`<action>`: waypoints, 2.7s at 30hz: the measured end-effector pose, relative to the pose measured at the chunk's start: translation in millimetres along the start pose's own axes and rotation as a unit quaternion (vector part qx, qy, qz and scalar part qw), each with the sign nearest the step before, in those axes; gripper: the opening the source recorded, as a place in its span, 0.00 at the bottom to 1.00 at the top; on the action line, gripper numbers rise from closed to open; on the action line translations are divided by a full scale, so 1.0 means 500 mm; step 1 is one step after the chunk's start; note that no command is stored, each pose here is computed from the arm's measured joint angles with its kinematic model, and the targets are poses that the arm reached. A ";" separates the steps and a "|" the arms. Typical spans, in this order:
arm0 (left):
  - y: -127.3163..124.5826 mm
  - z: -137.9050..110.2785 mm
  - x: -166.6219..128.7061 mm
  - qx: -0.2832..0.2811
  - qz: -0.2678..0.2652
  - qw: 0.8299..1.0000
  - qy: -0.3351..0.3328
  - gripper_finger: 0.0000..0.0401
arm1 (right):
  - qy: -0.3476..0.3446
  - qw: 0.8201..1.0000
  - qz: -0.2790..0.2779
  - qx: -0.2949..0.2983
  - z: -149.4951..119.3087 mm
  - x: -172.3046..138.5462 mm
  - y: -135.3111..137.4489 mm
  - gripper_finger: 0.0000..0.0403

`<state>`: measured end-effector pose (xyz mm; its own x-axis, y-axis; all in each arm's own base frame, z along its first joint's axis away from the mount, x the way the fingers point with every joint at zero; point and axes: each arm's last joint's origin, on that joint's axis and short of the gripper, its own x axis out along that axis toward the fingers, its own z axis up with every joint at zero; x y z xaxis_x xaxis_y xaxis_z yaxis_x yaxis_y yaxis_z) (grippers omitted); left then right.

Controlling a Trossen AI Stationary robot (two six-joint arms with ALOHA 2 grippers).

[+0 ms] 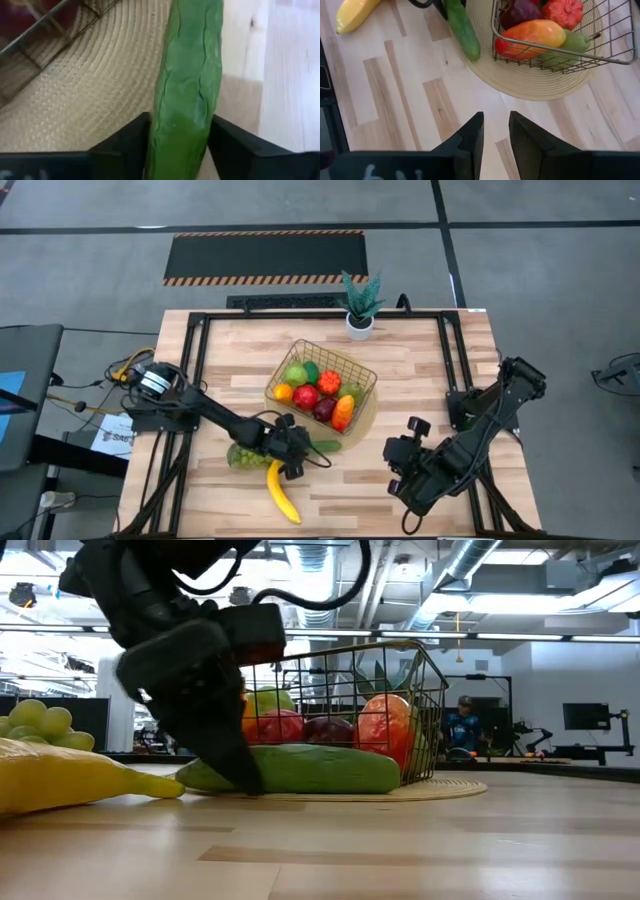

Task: Build produce basket
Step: Put the cucumber into the silver basket

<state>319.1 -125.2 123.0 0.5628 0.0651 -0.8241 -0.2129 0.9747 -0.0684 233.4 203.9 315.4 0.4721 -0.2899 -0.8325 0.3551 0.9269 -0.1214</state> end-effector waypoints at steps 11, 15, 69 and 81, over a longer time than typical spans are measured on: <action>-0.030 0.034 -0.019 -0.027 -0.028 0.999 -0.019 0.21 | -0.007 1.000 0.013 0.008 0.004 -0.001 0.005 0.28; -0.053 0.059 -0.038 -0.039 -0.044 0.998 -0.022 0.25 | -0.009 1.000 0.018 0.018 0.005 -0.001 0.008 0.28; -0.058 0.335 -0.649 0.069 -0.068 0.840 -0.533 0.27 | -0.497 0.855 0.122 0.082 0.206 -0.240 -0.113 0.77; -0.036 0.359 -0.652 0.065 -0.082 0.817 -0.566 0.27 | -0.536 0.826 0.157 0.074 0.231 -0.248 -0.127 0.77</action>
<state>282.9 -125.4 493.9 0.9694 0.0161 0.2449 -0.0154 0.9999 -0.0049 245.6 153.5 489.0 0.9749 -0.1590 0.1560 0.1371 0.9803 0.1421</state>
